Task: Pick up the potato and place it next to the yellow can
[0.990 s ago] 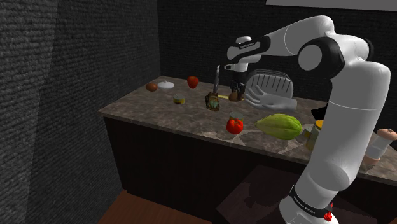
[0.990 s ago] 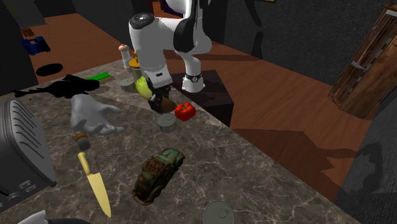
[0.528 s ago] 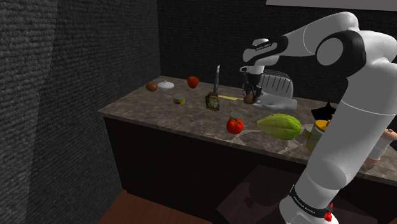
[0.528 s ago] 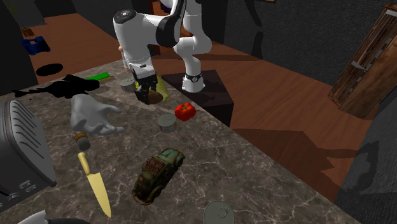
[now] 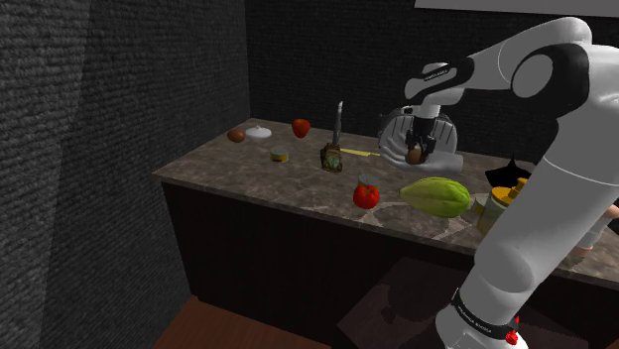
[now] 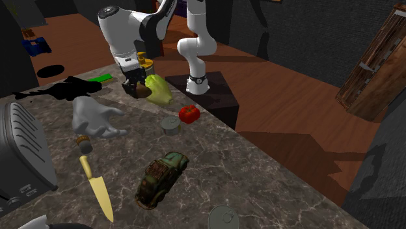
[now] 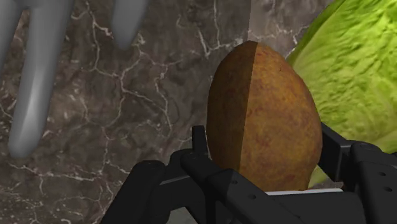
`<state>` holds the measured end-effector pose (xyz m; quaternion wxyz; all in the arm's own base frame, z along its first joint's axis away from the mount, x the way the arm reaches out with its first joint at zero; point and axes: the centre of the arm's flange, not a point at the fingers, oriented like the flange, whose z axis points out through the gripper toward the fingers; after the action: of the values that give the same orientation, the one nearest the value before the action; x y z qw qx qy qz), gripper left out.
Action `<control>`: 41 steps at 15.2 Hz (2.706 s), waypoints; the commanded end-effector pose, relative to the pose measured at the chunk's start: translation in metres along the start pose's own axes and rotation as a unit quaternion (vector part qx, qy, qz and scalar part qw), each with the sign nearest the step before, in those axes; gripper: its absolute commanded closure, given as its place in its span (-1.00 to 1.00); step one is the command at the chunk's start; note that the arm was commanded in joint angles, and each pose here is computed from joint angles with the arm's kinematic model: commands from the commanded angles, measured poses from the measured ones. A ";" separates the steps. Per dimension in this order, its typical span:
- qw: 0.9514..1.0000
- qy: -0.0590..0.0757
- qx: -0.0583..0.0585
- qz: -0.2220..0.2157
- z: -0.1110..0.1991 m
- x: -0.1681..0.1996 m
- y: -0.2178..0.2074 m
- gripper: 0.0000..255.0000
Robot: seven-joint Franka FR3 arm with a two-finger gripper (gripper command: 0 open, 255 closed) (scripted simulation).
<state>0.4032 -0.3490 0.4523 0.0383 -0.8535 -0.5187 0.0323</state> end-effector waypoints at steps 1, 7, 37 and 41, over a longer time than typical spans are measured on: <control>1.000 0.000 0.000 -0.001 -0.001 -0.030 -0.013 1.00; 1.000 0.000 0.000 -0.001 0.003 -0.103 -0.043 1.00; 1.000 0.000 0.000 -0.001 0.126 -0.122 -0.040 1.00; 1.000 0.000 0.000 -0.001 0.126 -0.122 -0.040 -1.00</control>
<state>0.3003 -0.4347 0.3323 0.0385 -0.8532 -0.5192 0.0324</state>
